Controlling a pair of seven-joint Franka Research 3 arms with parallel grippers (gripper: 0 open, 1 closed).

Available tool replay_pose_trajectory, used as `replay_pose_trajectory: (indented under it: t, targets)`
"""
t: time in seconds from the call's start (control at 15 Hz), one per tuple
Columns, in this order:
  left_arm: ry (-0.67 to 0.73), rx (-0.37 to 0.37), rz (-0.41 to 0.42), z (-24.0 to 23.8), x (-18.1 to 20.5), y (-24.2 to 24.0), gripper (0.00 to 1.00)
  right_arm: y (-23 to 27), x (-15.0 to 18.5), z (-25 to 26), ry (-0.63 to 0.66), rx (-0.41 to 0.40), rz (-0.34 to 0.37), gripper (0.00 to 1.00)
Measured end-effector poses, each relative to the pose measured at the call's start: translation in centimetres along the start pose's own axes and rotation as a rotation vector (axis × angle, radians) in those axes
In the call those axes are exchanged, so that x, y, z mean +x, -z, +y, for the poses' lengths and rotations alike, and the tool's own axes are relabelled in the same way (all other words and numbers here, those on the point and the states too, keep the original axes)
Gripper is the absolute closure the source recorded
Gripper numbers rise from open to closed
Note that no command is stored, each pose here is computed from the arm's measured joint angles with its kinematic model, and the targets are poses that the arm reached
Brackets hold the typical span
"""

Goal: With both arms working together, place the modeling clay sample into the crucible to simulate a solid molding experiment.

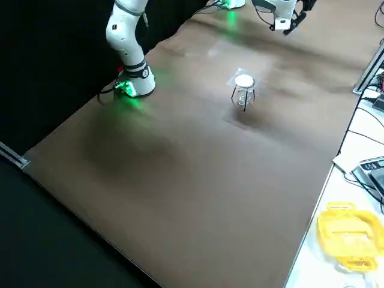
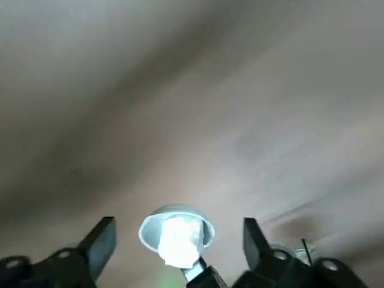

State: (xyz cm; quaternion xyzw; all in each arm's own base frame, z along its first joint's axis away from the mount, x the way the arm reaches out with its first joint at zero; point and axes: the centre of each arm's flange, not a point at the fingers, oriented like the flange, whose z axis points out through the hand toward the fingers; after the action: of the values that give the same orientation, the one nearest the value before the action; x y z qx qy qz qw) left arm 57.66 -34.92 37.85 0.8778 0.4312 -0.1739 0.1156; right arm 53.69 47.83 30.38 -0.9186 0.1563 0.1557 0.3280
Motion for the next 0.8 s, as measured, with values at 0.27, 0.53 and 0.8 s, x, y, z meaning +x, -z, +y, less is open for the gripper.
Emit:
replay_pose_trajectory:
  t: [0.27, 0.53, 0.8]
  targets:
    - [-0.017, 0.016, 0.021, -1.4, 1.9, 3.9, 0.00, 0.1, 0.2, 0.3, 0.056, -0.056, 0.024, 0.94]
    - [-0.217, 0.031, 0.030, -4.6, 6.1, 10.4, 0.00, 1.4, 1.8, 1.9, 0.153, -0.218, 0.045, 0.94]
    - [-0.582, 0.190, 0.176, -9.2, 11.1, 16.2, 0.00, 7.7, 3.8, 3.4, 0.188, -0.338, -0.020, 0.94]
